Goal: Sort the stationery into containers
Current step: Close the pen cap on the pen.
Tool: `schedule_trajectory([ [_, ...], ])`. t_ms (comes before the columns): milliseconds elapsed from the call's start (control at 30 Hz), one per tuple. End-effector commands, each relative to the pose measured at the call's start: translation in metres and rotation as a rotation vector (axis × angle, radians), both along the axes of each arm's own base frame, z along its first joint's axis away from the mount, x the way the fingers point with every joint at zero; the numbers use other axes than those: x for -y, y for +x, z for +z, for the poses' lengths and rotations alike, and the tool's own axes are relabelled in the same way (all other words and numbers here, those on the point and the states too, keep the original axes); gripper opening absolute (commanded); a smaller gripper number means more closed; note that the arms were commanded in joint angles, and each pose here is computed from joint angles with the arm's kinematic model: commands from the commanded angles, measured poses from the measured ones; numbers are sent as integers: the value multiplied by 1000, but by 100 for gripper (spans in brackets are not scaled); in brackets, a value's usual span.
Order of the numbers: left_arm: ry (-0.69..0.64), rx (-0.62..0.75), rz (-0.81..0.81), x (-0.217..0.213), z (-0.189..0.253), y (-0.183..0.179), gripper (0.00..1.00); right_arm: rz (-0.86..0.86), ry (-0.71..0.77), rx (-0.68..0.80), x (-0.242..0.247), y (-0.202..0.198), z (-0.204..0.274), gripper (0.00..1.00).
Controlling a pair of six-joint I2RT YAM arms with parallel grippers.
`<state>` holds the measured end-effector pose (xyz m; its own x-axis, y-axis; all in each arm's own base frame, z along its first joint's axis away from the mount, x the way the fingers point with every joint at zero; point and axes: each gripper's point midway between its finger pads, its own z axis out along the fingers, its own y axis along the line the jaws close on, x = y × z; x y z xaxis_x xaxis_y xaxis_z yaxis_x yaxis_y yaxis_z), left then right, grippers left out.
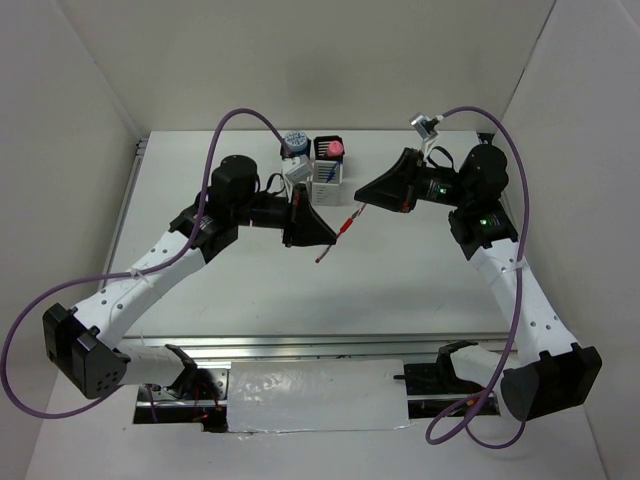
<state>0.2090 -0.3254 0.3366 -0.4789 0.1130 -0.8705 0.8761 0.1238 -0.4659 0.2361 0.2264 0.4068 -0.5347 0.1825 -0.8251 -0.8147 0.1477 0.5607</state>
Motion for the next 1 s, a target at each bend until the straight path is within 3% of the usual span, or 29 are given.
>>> schedule_trajectory([
  [0,-61,59,-28,4,26,-3,0,20,11,62,-3,-5,6,0],
  [633,-136,65,-45,7,46,-3,0,45,-57,46,-19,-12,-28,0],
  [967,-268,-97,-14,15,57,29,0,74,-117,-110,-37,2,-75,0],
])
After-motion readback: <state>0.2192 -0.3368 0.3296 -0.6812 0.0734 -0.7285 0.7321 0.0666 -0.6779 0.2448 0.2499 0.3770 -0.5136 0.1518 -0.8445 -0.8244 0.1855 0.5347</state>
